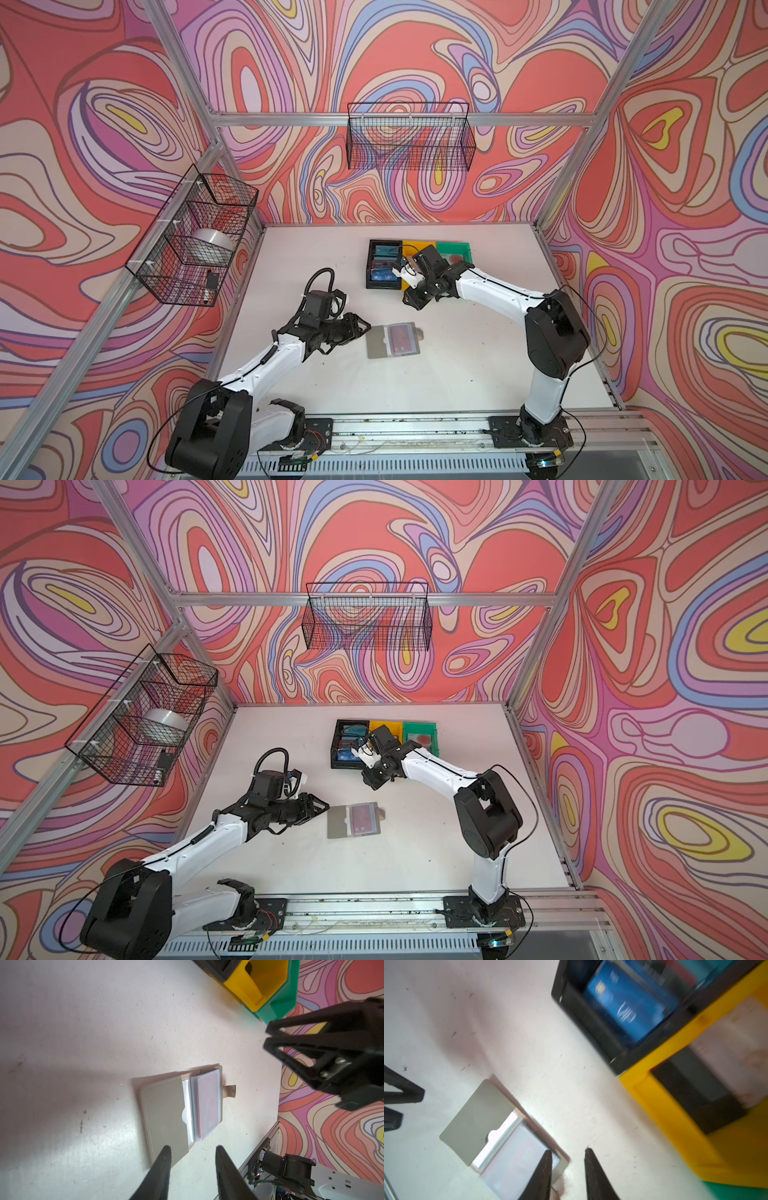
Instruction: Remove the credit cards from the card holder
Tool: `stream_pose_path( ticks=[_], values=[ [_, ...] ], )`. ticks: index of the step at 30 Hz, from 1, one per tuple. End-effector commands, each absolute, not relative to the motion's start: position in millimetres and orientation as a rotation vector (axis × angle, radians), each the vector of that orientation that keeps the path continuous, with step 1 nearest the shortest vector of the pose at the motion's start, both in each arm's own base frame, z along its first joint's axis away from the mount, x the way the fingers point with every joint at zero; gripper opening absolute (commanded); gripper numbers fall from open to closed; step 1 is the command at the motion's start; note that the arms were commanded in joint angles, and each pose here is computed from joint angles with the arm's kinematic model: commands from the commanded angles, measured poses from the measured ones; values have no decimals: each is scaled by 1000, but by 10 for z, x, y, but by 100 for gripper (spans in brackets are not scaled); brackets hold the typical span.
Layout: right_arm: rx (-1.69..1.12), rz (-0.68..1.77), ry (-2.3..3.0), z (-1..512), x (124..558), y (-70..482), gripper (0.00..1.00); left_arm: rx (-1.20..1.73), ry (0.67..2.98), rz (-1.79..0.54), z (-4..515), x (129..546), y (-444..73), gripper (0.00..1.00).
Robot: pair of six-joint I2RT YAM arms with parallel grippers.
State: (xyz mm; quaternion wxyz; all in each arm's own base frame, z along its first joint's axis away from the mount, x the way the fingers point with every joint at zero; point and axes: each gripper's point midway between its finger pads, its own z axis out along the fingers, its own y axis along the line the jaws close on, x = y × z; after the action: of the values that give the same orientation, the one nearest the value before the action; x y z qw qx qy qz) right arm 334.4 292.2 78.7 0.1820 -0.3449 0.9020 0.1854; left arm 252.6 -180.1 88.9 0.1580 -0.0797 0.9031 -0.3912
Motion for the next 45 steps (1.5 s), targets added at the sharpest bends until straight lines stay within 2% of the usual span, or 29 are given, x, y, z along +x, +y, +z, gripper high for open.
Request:
stream_pose_path(
  ticks=[1, 13, 24, 28, 33, 41, 42, 45],
  values=[
    [-782, 736, 2609, 747, 3124, 3017, 27, -205, 2588, -1143, 847, 2503, -1885, 39],
    [-705, 791, 2712, 577, 2863, 2911, 21, -176, 2604, -1216, 632, 2570, -2224, 39],
    [-704, 838, 2738, 417, 2798, 2934, 14, -197, 2667, -1175, 416, 2540, -2218, 37],
    [-701, 868, 2754, 345, 2756, 2947, 8, -197, 2712, -1114, 336, 2488, -2152, 31],
    [-710, 875, 2771, 300, 2706, 2930, 4, -205, 2728, -1091, 290, 2463, -2118, 21],
    [-703, 852, 2812, 180, 2650, 2880, 3, -207, 2735, -1092, 243, 2471, -2130, 18],
    [-702, 847, 2822, 149, 2641, 2873, 3, -225, 2772, -1073, 122, 2354, -2073, 18],
    [-705, 840, 2840, 82, 2623, 2888, 3, -229, 2781, -1068, 90, 2344, -2063, 18]
  ],
)
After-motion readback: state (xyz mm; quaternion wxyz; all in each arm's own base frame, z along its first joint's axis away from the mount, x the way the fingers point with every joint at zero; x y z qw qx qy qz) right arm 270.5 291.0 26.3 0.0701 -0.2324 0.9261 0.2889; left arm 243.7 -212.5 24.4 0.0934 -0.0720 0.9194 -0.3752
